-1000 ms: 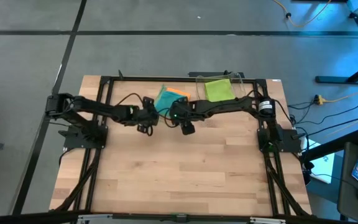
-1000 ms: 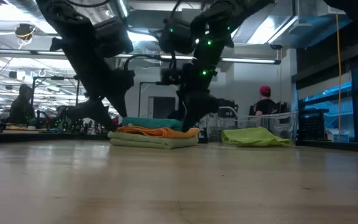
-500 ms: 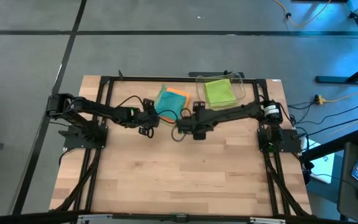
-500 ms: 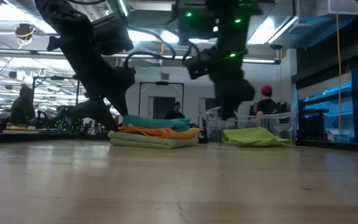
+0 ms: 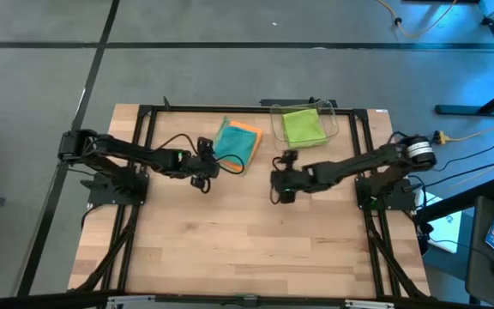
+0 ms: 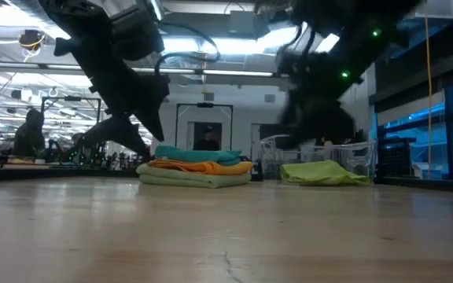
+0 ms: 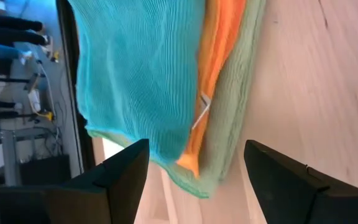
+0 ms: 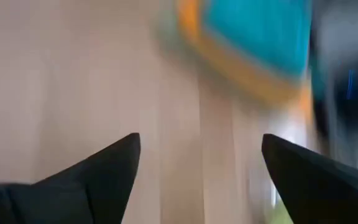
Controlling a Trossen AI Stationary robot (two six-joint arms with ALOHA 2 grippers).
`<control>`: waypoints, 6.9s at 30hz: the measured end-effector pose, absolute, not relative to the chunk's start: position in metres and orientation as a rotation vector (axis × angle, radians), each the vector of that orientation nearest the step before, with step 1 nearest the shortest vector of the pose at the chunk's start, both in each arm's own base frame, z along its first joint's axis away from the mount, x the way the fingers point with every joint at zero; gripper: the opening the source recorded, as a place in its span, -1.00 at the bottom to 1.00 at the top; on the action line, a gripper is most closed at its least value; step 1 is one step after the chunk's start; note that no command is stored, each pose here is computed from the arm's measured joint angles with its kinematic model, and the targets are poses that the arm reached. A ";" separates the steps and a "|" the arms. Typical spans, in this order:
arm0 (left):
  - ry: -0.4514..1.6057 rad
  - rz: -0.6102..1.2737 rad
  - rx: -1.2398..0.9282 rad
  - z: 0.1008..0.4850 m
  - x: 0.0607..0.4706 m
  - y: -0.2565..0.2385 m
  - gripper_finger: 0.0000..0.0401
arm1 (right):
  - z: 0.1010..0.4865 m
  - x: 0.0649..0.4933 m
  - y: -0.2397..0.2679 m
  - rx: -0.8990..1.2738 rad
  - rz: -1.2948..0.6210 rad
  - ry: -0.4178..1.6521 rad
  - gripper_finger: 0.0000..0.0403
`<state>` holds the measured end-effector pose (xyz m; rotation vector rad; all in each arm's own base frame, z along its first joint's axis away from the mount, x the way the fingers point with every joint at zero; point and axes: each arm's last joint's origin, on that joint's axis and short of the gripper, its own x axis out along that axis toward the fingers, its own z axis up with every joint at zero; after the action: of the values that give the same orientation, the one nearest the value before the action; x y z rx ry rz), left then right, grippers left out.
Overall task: Fold microfiber towels
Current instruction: Put the pile of microfiber towels into the transparent bin
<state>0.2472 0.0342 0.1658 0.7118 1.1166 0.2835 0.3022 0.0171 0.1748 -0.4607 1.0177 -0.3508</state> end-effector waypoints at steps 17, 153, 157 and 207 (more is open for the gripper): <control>1.097 0.242 0.696 0.166 0.248 0.035 0.28 | 0.130 0.375 -0.018 -0.811 -0.262 0.783 0.67; 1.209 0.210 0.759 0.121 0.269 0.076 0.62 | 0.100 0.403 -0.032 -0.772 -0.174 0.845 0.67; 1.224 0.220 0.737 0.116 0.268 0.082 0.62 | 0.100 0.403 -0.032 -0.770 -0.177 0.846 0.67; 1.136 0.404 0.543 0.120 0.280 0.079 -0.95 | 0.110 0.411 -0.048 -0.667 -0.375 0.812 -0.82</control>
<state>0.2799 0.0795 0.1201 0.5428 1.1357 0.4037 0.4111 -0.0477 0.1101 -0.6674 0.8119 -0.3752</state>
